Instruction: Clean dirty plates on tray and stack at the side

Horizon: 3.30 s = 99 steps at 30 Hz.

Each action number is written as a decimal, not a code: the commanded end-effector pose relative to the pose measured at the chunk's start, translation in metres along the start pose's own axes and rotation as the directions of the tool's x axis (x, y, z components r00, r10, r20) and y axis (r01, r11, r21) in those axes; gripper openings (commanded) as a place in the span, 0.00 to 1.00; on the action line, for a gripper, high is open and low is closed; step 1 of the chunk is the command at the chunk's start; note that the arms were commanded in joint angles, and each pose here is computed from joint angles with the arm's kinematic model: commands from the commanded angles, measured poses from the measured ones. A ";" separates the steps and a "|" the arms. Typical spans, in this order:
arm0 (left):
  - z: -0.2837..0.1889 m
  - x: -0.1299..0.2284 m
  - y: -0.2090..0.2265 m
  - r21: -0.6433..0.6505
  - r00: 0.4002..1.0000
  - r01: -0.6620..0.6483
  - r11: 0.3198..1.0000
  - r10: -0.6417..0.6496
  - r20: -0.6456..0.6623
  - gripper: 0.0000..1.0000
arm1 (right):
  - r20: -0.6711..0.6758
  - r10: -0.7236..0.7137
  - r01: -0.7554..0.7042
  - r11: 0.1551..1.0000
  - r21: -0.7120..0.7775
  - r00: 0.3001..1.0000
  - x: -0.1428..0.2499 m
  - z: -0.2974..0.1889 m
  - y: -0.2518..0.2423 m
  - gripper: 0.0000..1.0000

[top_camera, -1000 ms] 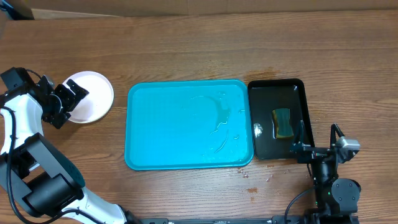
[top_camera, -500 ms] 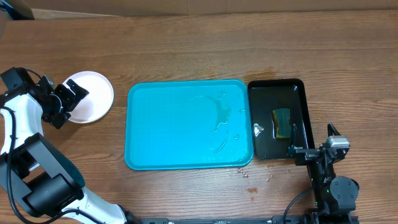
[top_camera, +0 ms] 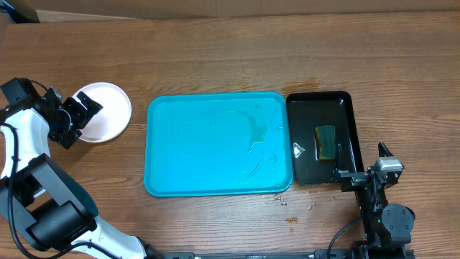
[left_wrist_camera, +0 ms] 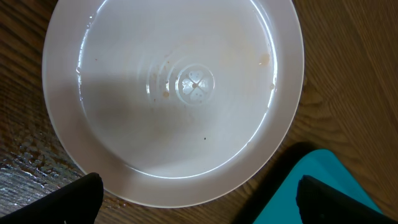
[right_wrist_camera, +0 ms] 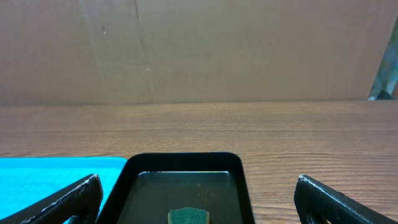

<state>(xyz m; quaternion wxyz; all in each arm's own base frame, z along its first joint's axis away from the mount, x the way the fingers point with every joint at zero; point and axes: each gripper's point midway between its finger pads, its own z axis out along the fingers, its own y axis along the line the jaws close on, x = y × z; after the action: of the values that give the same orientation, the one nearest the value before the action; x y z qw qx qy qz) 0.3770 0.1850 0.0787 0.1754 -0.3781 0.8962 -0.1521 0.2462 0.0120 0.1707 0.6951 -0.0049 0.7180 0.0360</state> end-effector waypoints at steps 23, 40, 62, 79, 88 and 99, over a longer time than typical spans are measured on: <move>-0.014 -0.006 -0.008 -0.002 0.998 -0.049 0.999 0.049 0.042 1.00 | 0.007 -0.004 0.004 1.000 -0.001 1.000 0.001 0.000 0.000 1.00; -0.143 0.102 -0.224 0.168 0.781 -0.600 0.782 0.527 0.335 1.00 | 0.007 -0.004 0.004 1.000 -0.001 1.000 0.001 0.000 0.000 1.00; -0.316 0.204 -0.181 0.166 0.513 -0.757 0.632 0.418 0.750 1.00 | 0.007 -0.004 0.004 1.000 -0.001 1.000 0.001 0.000 0.000 1.00; -0.336 0.225 -0.145 0.042 -0.031 -0.857 0.514 -0.133 0.991 1.00 | 0.007 -0.004 0.004 1.000 -0.001 1.000 0.001 0.000 0.000 1.00; -0.305 0.222 -0.130 0.039 -0.073 -0.841 0.540 -0.185 0.980 1.00 | 0.007 -0.004 0.004 1.000 -0.001 1.000 0.001 0.000 0.000 1.00; -0.192 0.202 -0.113 0.099 0.153 -0.753 0.650 0.027 0.988 1.00 | 0.007 -0.004 0.004 1.000 -0.001 1.000 0.001 0.000 0.000 1.00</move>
<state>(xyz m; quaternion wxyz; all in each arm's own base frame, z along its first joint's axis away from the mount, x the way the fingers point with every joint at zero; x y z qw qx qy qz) 0.2264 -0.0201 0.2729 0.8222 -0.0158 0.5543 -0.1284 0.2462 0.0132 0.1706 0.6950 -0.0073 0.7179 0.0384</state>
